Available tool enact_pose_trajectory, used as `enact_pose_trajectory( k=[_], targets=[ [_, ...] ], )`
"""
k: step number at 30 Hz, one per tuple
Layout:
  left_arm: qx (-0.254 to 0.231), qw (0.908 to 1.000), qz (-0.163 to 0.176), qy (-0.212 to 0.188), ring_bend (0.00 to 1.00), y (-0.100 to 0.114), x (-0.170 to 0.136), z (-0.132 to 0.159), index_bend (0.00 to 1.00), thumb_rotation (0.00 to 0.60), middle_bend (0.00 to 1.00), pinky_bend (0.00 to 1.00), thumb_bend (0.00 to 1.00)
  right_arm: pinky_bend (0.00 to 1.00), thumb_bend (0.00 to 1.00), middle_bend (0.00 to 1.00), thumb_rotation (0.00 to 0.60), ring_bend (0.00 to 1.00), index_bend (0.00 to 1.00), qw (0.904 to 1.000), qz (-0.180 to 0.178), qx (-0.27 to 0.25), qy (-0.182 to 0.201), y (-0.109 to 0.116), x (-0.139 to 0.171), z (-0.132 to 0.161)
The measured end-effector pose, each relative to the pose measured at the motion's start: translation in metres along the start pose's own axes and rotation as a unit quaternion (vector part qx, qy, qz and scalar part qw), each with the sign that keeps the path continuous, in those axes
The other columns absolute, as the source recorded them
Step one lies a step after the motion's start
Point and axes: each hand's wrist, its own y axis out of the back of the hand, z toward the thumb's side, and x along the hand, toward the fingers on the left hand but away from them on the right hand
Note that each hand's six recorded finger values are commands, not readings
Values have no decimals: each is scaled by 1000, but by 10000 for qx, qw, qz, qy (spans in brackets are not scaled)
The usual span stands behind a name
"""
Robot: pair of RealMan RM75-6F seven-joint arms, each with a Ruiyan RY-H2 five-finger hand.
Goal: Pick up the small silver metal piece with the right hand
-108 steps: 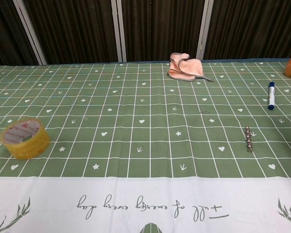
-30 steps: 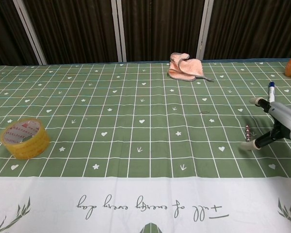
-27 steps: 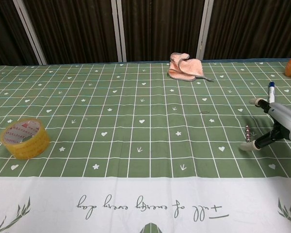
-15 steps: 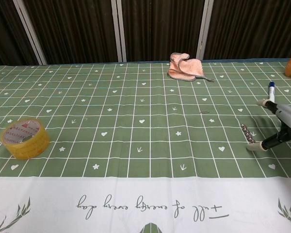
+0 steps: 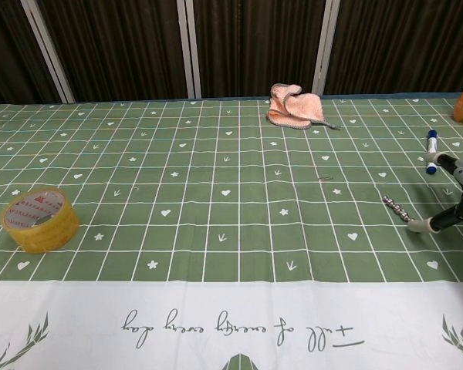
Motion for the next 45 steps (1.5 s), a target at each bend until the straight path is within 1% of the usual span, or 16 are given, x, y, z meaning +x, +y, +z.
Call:
enact_pose_trajectory(
  k=[11, 20, 25, 27, 28, 32, 38, 41, 45],
  targets=[
    [-10, 10000, 5, 14, 0, 0, 0, -1, 0, 600, 0, 0, 112, 0, 108, 0, 600, 0, 0, 9995, -125, 254, -101, 7, -15, -8],
    [-21, 10000, 13, 4, 0, 1, 1, 0, 0, 600, 0, 0, 110, 0, 116, 0, 600, 0, 0, 9989, -239, 409, -60, 14, -24, -8],
    [-35, 10000, -1, 9, 0, 1, 1, 0, 0, 600, 0, 0, 111, 0, 118, 0, 600, 0, 1, 9988, -232, 432, -41, 15, -25, -7],
    [-39, 10000, 0, 8, 0, 1, 1, 0, 0, 600, 0, 0, 111, 0, 120, 0, 600, 0, 25, 9990, -219, 386, -22, 15, -24, -5],
    [-43, 10000, -5, 10, 0, 1, 1, 0, 0, 600, 0, 0, 111, 0, 121, 0, 600, 0, 54, 9991, -217, 357, 1, 15, -24, -4],
    [-53, 10000, -39, 19, 0, 0, 1, -1, 0, 600, 0, 0, 112, 0, 125, 5, 600, 0, 206, 9991, -262, 262, 206, 18, -19, 8],
    [-78, 9999, -64, 25, 0, -1, 1, -2, 0, 600, 0, 0, 114, 0, 124, 85, 600, 0, 378, 9986, -273, 204, 393, 20, -16, 26],
    [-101, 9999, -68, 32, 0, -1, 1, -2, 0, 600, 0, 0, 113, 0, 123, 103, 600, 0, 418, 9987, -270, 233, 374, 18, -17, 32],
    [-127, 9999, -103, 46, 0, -2, 2, -2, 0, 600, 0, 0, 113, 0, 124, 116, 600, 0, 442, 9990, -259, 229, 297, 14, -19, 36]
  ],
)
